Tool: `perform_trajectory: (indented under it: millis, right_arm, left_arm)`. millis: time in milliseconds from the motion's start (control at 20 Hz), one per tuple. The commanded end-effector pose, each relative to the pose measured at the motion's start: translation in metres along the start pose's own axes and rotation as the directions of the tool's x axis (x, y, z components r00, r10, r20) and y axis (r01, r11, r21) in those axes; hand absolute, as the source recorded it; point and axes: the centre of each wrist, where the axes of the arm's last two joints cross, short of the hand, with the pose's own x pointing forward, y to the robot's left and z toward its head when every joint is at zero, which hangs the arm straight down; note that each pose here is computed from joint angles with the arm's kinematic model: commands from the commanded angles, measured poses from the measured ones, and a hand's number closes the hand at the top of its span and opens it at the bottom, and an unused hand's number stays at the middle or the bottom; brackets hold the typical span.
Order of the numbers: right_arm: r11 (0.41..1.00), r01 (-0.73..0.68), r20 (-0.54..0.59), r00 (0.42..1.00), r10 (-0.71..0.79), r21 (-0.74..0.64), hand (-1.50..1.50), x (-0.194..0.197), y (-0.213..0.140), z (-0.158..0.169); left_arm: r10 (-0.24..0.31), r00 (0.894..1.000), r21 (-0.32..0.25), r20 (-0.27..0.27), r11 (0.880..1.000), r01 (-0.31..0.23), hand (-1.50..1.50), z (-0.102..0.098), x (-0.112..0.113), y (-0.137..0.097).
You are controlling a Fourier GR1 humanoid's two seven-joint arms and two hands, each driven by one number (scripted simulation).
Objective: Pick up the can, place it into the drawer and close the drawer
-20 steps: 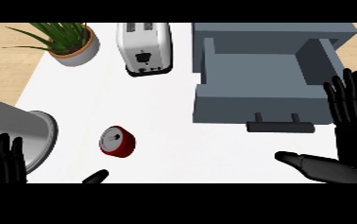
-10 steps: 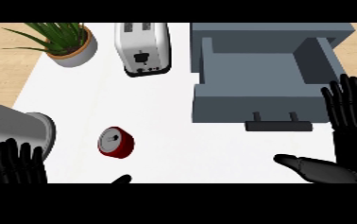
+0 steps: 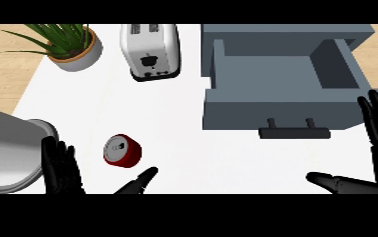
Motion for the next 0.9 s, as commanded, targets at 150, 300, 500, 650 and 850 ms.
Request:
perform_trajectory:
  millis: [150,300,500,650,850]
  right_arm:
    - [1.0,-0.011,0.015,1.0,0.011,0.004,-1.5,-0.004,-0.014,0.012]
    - [1.0,-0.005,0.016,1.0,0.005,0.001,-1.5,0.009,0.009,0.008]
    - [1.0,-0.015,0.028,0.999,0.015,-0.011,-1.5,0.011,-0.006,0.02]
    - [1.0,-0.017,0.043,0.999,0.018,-0.011,-1.5,0.0,-0.025,0.007]
    - [1.0,-0.006,0.004,1.0,0.006,-0.002,-1.5,0.018,-0.023,0.014]
  left_arm:
    - [-0.042,0.999,0.046,-0.034,0.998,0.044,-1.5,0.005,-0.043,-0.014]
    - [-0.049,0.997,0.045,-0.059,0.998,0.051,-1.5,0.001,-0.058,-0.018]
    - [-0.055,0.996,0.076,-0.064,0.995,0.06,-1.5,-0.005,-0.072,-0.013]
    - [-0.041,0.994,0.095,-0.106,0.994,0.051,-1.5,-0.013,-0.093,-0.02]
    - [-0.034,0.995,0.107,-0.09,0.993,0.043,-1.5,-0.01,-0.109,-0.01]
